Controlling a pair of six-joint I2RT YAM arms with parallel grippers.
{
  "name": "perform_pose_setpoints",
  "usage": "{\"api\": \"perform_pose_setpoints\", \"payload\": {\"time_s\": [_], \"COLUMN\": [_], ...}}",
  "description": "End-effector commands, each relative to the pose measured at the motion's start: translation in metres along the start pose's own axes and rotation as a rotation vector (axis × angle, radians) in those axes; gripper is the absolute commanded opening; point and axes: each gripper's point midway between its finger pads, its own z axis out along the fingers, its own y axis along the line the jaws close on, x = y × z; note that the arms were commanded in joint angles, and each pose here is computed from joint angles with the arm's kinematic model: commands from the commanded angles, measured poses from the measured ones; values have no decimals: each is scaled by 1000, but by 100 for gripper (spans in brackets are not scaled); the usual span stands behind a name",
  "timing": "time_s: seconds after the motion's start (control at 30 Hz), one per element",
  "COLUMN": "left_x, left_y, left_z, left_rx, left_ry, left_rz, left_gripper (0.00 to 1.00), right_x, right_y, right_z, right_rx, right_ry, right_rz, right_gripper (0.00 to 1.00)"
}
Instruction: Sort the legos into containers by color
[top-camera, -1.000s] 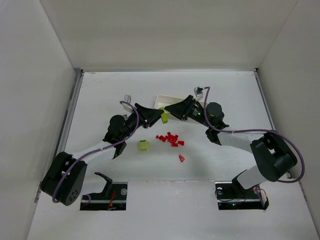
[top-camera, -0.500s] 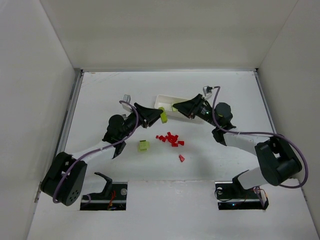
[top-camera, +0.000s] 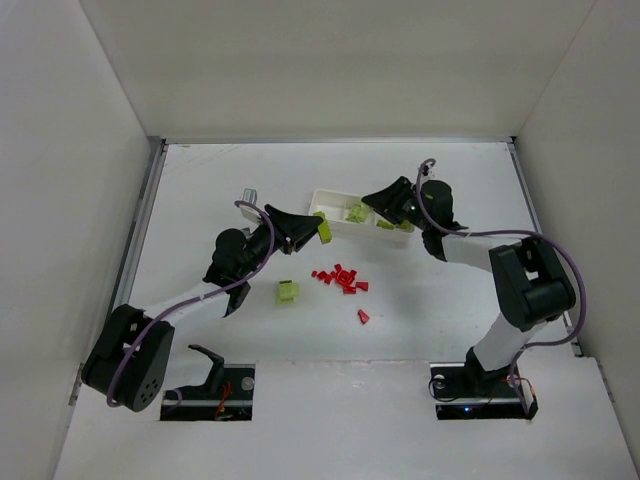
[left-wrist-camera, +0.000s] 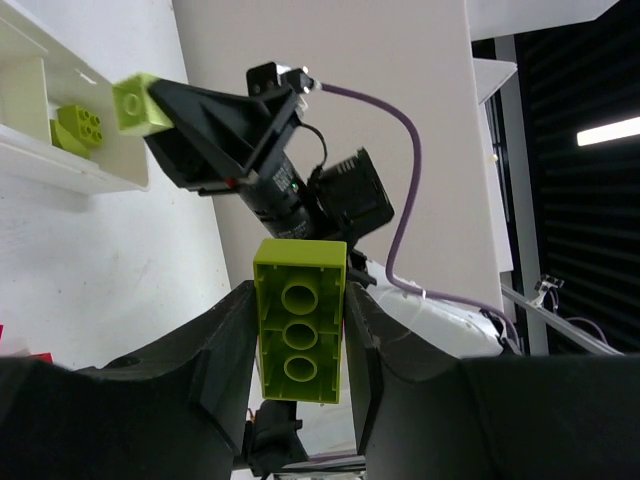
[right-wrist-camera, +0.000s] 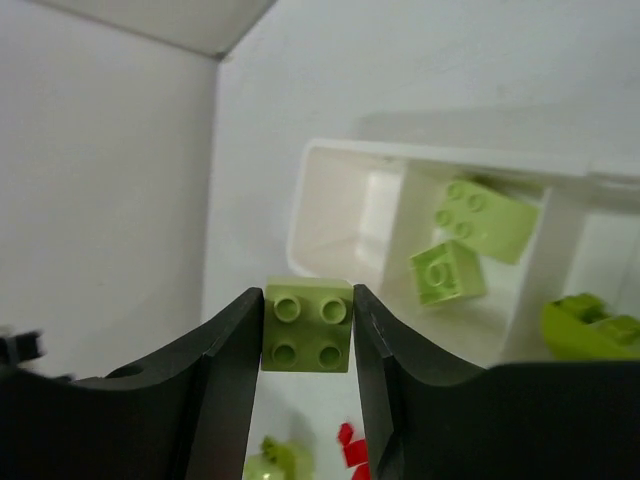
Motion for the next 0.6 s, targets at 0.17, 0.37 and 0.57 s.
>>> {"api": "perform_pose_setpoints", "payload": {"time_s": [0.17,0.37,0.57], "left_x": [0,4,8], "left_y": [-10,-11,-15], "left_z": [3,11,32], "left_rx": [51,53,44], "left_ry": [-9,8,16], "left_rz": [61,75,121], "left_gripper": [20,20,20], "right_x": [-25,-18,-35], "right_y": [-11,-10,11], "right_z": [23,31,-11], "right_rx": [184,187,170], "right_ry": [-69,-40,-160], "right_rz": [-211,-222,-245], "right_gripper": [53,62,62]}}
